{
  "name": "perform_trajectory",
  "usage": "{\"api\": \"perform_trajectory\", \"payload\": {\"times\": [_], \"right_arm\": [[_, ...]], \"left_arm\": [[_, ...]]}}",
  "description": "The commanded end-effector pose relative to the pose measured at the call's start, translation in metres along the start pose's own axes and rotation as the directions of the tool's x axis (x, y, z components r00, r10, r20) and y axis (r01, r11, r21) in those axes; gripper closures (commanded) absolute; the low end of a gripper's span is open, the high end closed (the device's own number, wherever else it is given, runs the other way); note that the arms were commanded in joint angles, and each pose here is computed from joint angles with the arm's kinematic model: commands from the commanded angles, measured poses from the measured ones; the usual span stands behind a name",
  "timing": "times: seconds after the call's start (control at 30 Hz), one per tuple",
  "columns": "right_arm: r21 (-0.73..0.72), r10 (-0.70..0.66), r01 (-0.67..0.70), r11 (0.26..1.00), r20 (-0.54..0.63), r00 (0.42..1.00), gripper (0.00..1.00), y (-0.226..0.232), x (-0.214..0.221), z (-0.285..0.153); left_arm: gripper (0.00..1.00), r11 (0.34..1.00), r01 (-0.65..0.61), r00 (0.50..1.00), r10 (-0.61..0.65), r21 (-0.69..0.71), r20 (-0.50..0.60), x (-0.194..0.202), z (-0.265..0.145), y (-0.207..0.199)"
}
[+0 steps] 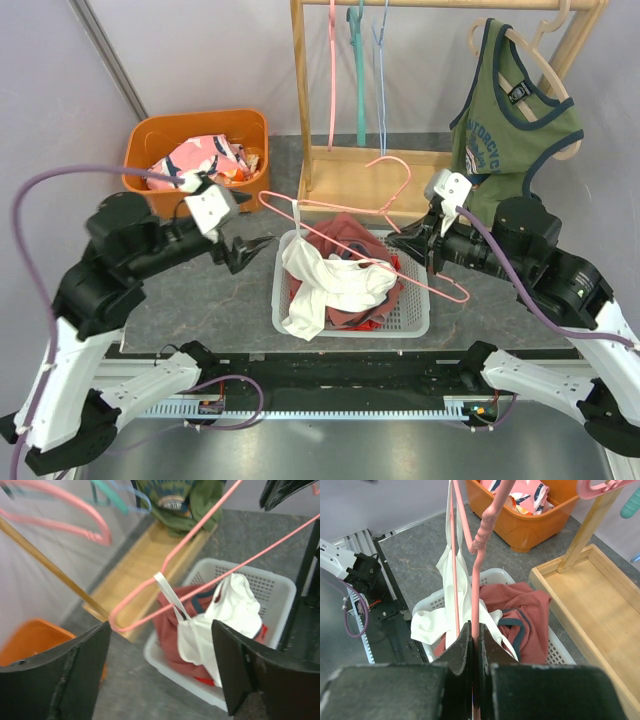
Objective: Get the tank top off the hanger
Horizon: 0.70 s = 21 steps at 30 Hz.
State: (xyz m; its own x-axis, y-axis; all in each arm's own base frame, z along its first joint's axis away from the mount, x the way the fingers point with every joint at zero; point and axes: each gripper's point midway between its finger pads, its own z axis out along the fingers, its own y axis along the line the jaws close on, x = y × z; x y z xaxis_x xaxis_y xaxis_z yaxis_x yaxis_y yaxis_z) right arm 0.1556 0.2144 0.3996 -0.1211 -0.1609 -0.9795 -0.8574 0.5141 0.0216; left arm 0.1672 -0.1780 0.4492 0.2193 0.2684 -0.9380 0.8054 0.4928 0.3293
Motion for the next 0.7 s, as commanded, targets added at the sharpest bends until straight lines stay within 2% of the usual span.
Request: {"api": "perform_trajectory", "payload": {"times": [0.0, 0.03, 0.1, 0.17, 0.27, 0.5, 0.6, 0.63, 0.67], "right_arm": [[0.021, -0.001, -0.002, 1.000, 0.118, 0.993, 1.00, -0.003, -0.036, -0.003], [0.015, 0.023, -0.025, 1.000, 0.120, 0.993, 1.00, -0.001, -0.036, -0.002], [0.015, 0.024, -0.026, 1.000, 0.124, 0.992, 1.00, -0.001, -0.038, -0.001], [0.010, 0.027, -0.028, 1.000, 0.124, 0.992, 1.00, -0.001, -0.038, 0.002], [0.006, 0.029, -0.030, 1.000, 0.127, 0.991, 1.00, -0.001, -0.038, 0.004], [0.020, 0.033, -0.036, 0.999, 0.117, 0.993, 1.00, -0.005, -0.034, 0.010], [0.013, 0.037, -0.039, 0.999, 0.119, 0.992, 1.00, -0.004, -0.034, 0.013], [0.012, 0.036, -0.038, 0.999, 0.123, 0.992, 1.00, -0.004, -0.035, 0.014], [0.008, 0.042, -0.043, 0.999, 0.118, 0.992, 1.00, -0.004, -0.034, 0.015]], "left_arm": [[0.18, 0.960, 0.277, 0.960, -0.279, -0.041, -0.028, 0.025, 0.022, 0.000], [0.20, 0.951, 0.304, 0.951, -0.306, -0.056, -0.036, 0.030, 0.025, 0.002], [0.34, 0.933, 0.355, 0.933, -0.358, -0.060, -0.033, 0.029, 0.027, 0.001], [0.43, 0.923, 0.380, 0.923, -0.383, -0.058, -0.040, 0.030, 0.032, 0.003], [0.49, 0.901, 0.429, 0.901, -0.432, -0.063, -0.039, 0.028, 0.039, 0.005], [0.50, 0.892, 0.452, 0.892, -0.452, -0.028, -0.012, 0.017, 0.040, 0.004], [0.42, 0.890, 0.453, 0.891, -0.454, -0.048, -0.019, 0.022, 0.044, 0.008], [0.34, 0.891, 0.451, 0.892, -0.452, -0.048, -0.015, 0.022, 0.046, 0.009], [0.31, 0.891, 0.453, 0.891, -0.454, -0.042, -0.018, 0.022, 0.049, 0.009]]}}
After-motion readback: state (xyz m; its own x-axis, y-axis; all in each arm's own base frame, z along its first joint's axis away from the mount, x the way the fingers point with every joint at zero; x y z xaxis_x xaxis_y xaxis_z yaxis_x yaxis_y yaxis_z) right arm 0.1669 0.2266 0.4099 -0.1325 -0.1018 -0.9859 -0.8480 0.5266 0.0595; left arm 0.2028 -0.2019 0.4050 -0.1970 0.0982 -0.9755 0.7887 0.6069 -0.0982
